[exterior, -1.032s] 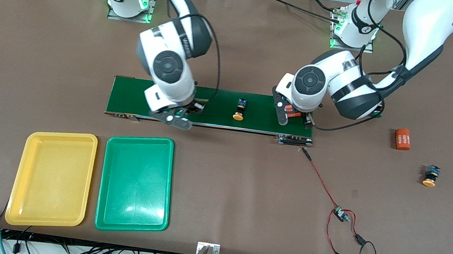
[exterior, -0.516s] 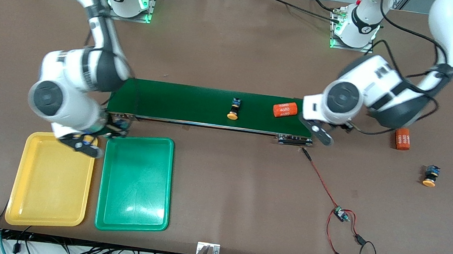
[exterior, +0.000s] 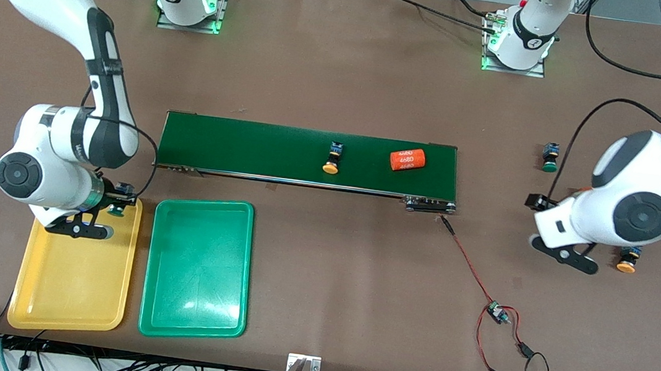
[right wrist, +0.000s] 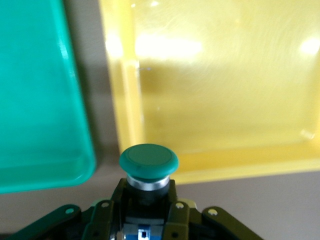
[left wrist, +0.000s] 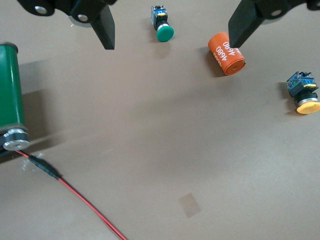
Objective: Sort buttons by color to trays
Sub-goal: 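Drop the green button into the green tray while the left gripper reaches another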
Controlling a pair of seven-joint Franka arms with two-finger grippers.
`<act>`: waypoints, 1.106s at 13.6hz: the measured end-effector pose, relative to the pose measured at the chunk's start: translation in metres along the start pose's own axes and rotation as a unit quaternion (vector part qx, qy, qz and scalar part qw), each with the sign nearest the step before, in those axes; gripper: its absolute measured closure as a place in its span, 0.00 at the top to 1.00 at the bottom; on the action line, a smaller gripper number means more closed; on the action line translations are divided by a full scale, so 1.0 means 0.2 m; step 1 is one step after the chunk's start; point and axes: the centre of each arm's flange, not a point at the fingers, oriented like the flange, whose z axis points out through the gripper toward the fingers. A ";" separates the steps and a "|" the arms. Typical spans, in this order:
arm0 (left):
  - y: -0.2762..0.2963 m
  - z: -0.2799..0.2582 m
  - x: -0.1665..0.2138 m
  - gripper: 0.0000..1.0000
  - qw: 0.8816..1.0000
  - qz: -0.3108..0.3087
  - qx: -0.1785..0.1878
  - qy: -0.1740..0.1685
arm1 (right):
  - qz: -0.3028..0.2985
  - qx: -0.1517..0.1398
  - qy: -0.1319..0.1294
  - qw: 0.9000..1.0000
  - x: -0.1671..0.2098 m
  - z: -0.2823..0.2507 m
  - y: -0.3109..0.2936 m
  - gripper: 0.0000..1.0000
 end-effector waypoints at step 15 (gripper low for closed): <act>-0.49 0.50 -0.16 1.00 0.994 -0.099 -0.031 -0.036 | -0.083 0.007 0.067 0.994 0.13 -0.02 -0.24 0.33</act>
